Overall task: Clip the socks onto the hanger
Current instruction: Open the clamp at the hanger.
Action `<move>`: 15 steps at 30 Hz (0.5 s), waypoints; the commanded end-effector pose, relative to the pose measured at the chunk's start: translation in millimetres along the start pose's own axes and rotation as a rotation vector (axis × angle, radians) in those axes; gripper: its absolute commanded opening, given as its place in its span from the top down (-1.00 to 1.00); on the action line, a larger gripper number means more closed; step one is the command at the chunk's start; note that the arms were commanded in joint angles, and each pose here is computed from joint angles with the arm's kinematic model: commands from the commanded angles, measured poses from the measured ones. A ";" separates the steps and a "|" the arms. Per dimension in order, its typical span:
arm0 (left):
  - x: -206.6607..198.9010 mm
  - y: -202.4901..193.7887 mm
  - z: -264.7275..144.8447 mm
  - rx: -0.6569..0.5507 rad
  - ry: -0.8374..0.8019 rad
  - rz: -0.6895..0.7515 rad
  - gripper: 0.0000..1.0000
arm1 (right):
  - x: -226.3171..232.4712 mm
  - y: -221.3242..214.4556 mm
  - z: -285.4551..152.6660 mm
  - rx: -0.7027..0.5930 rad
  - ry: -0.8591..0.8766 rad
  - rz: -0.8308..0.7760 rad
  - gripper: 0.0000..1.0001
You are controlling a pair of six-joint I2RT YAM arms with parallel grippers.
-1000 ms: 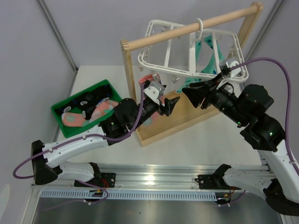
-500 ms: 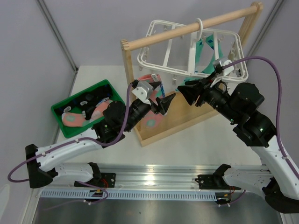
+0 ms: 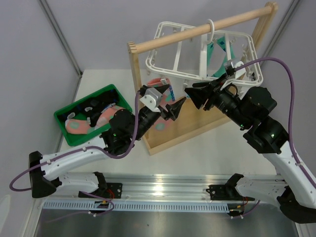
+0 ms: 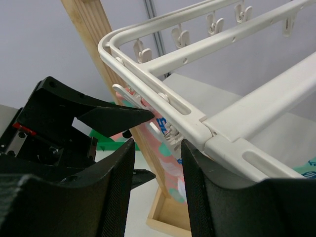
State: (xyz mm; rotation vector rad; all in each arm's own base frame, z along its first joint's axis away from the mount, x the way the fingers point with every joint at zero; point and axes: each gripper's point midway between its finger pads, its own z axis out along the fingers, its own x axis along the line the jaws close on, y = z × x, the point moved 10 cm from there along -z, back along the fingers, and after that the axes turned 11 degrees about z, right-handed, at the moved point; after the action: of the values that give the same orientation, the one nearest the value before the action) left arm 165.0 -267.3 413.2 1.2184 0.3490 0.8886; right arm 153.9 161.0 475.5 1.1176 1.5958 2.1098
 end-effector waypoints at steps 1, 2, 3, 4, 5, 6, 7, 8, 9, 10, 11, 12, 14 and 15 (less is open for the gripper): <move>1.3 14.4 6.6 -0.065 0.020 -0.001 -0.54 | 4.9 9.2 1.0 -0.062 0.017 0.005 0.10; 0.9 14.0 8.2 -0.065 0.018 0.000 -0.54 | 5.0 9.4 1.0 -0.063 0.018 0.005 0.10; 0.2 16.1 10.7 -0.066 0.017 -0.001 -0.54 | 5.6 9.1 1.3 -0.063 0.021 0.005 0.10; -0.4 15.1 11.2 -0.064 0.015 0.001 -0.54 | 5.1 8.8 2.4 -0.062 0.019 0.005 0.10; -0.6 15.1 12.4 -0.064 0.016 0.003 -0.54 | 5.4 9.3 2.8 -0.065 0.021 0.005 0.10; -1.3 14.1 13.3 -0.061 0.015 0.004 -0.54 | 5.6 9.1 3.4 -0.065 0.022 0.005 0.10; -1.6 13.8 14.0 -0.061 0.015 0.005 -0.54 | 5.9 9.0 4.3 -0.064 0.023 0.006 0.10; -0.9 14.0 14.2 -0.063 0.019 0.007 -0.54 | 5.9 8.8 4.9 -0.064 0.023 0.007 0.10; -1.8 13.7 14.2 -0.061 0.019 0.007 -0.54 | 6.4 8.5 5.5 -0.063 0.026 0.006 0.10; -1.8 13.5 14.2 -0.062 0.020 0.005 -0.54 | 6.4 8.1 6.0 -0.061 0.026 0.008 0.11; -1.8 12.9 14.5 -0.060 0.021 0.009 -0.54 | 6.6 7.9 7.2 -0.062 0.027 0.006 0.11; -1.3 14.2 14.3 -0.064 0.023 0.009 -0.54 | 6.9 7.4 7.7 -0.059 0.030 0.006 0.11; 0.0 14.9 14.6 -0.066 0.029 0.016 -0.54 | 7.7 7.1 9.2 -0.056 0.040 0.003 0.11; 0.2 15.1 15.0 -0.067 0.031 0.018 -0.55 | 8.2 6.8 9.4 -0.056 0.045 0.002 0.11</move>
State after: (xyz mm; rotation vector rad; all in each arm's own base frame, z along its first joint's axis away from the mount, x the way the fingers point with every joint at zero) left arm 171.7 -279.9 404.1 1.2531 0.3371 0.9049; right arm 156.3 167.4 476.6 1.1037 1.5931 2.1276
